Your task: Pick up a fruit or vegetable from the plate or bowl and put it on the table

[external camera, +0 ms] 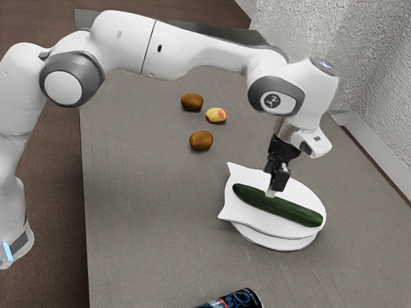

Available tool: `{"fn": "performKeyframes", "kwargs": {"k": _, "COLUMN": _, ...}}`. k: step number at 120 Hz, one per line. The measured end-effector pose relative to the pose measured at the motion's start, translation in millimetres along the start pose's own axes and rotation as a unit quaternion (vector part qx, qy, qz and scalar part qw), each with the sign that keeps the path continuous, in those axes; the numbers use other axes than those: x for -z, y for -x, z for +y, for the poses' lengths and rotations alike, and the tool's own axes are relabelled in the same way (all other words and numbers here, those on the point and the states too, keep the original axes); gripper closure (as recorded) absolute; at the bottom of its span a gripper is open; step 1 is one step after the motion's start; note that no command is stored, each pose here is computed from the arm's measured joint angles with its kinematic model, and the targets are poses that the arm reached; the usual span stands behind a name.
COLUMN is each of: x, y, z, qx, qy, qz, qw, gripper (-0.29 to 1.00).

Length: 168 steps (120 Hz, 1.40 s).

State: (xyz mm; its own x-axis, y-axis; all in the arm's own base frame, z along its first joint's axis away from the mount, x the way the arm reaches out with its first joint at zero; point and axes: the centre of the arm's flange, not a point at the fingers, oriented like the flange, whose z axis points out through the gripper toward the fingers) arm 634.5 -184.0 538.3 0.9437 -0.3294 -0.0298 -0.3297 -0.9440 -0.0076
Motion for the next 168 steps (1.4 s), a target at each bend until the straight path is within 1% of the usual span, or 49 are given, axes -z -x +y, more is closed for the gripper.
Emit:
{"fn": "performKeyframes", "kwargs": {"k": 31, "x": -29, "y": -14, "z": 3, "qx": -0.009, "qy": 0.004, "qz": 0.022, "qw": 1.0, "gripper": 0.0}}
{"fn": "performKeyframes", "kwargs": {"k": 68, "x": -50, "y": -26, "z": -9, "qx": -0.013, "qy": 0.005, "qz": 0.039, "qw": 0.999, "gripper": 0.0}}
{"fn": "performKeyframes", "kwargs": {"k": 152, "x": -86, "y": -34, "z": -27, "qx": -0.014, "qy": 0.01, "qz": 0.031, "qw": 0.999, "gripper": 0.0}}
{"fn": "performKeyframes", "kwargs": {"k": 158, "x": -88, "y": -35, "z": -29, "qx": -0.013, "qy": 0.011, "qz": 0.03, "qw": 0.999, "gripper": 0.03}}
{"fn": "performKeyframes", "kwargs": {"k": 168, "x": -92, "y": -35, "z": -30, "qx": -0.011, "qy": 0.016, "qz": 0.028, "qw": 0.999, "gripper": 0.15}}
